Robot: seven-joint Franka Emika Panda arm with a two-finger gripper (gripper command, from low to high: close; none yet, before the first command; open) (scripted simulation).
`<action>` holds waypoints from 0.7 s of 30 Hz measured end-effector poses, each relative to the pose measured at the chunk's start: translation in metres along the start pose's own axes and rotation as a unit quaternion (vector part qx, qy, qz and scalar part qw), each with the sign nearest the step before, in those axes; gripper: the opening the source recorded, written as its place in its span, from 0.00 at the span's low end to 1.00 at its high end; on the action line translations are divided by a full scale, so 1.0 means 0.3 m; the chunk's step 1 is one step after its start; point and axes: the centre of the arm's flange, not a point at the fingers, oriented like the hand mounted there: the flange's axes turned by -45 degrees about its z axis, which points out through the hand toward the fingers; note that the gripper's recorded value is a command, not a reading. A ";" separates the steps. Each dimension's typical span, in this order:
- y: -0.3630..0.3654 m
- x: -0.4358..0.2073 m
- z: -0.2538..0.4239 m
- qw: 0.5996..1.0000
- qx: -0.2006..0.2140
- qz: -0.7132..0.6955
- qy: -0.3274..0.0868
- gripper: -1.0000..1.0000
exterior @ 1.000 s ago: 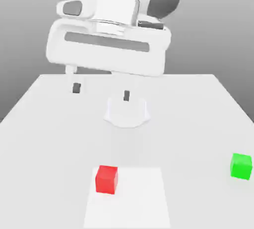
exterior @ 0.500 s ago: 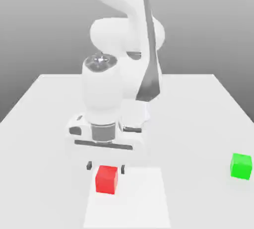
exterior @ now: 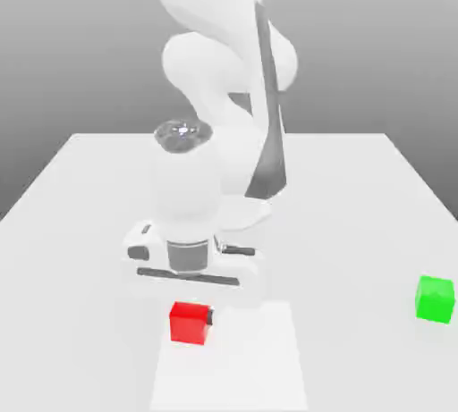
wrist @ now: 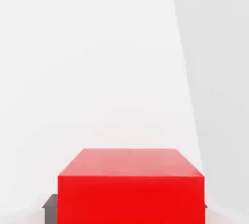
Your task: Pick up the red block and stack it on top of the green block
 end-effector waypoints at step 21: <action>-1.105 -0.349 -0.211 0.988 -0.001 -0.156 -0.006 0.00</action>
